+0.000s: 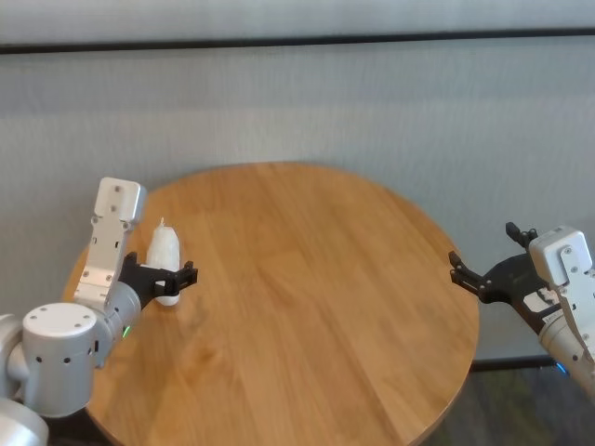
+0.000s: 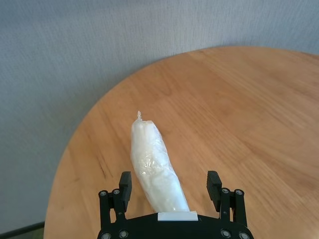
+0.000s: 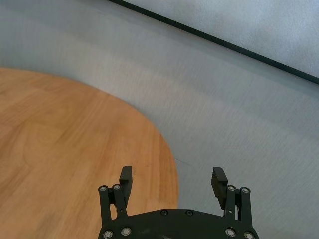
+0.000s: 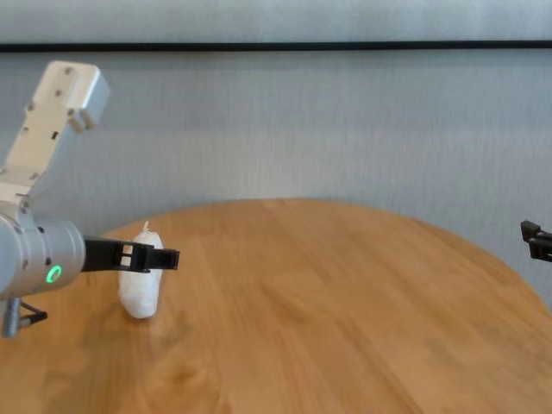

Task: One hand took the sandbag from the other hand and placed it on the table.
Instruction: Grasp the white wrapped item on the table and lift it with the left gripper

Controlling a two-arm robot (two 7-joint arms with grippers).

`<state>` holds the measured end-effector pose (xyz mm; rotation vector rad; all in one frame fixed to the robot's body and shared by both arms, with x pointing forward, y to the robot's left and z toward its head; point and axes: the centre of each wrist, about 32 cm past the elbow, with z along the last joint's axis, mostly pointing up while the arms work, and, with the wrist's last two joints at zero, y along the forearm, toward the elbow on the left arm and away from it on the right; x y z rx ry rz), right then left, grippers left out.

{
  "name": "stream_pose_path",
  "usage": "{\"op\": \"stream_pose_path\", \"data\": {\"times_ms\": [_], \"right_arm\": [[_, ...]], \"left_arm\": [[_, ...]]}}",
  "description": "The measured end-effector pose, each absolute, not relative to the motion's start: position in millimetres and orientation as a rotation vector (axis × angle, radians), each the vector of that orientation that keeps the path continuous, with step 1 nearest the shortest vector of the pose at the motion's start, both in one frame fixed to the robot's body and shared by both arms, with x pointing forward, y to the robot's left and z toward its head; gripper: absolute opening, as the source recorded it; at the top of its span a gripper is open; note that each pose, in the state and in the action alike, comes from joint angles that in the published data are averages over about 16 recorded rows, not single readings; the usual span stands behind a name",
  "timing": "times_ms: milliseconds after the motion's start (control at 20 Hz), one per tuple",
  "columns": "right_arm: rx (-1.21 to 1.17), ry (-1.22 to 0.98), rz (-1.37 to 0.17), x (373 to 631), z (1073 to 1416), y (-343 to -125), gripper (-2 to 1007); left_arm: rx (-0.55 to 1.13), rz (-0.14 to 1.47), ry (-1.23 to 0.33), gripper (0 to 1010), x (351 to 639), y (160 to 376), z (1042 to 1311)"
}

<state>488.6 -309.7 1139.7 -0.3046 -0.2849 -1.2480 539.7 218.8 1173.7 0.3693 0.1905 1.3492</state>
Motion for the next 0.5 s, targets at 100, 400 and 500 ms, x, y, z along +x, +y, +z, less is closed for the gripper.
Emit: {"op": "stream_pose_path", "data": {"times_ms": [100,400,500], "right_arm": [[-0.305,-0.285,-1.248,488.6,1139.7,-309.7,1002],[-0.305,-0.285,-1.248,488.6,1139.7,-309.6,1002],[-0.305,-0.285,-1.248,488.6,1139.7,-309.6,1002]], "left_arm": [[0.377,1.349,0.192,1000,543.3,216.9,1170.7],[0.397,1.349,0.199,1000,552.7,212.9,1160.6],[0.402,1.348,0.202,1000,555.3,212.0,1157.3]]}}
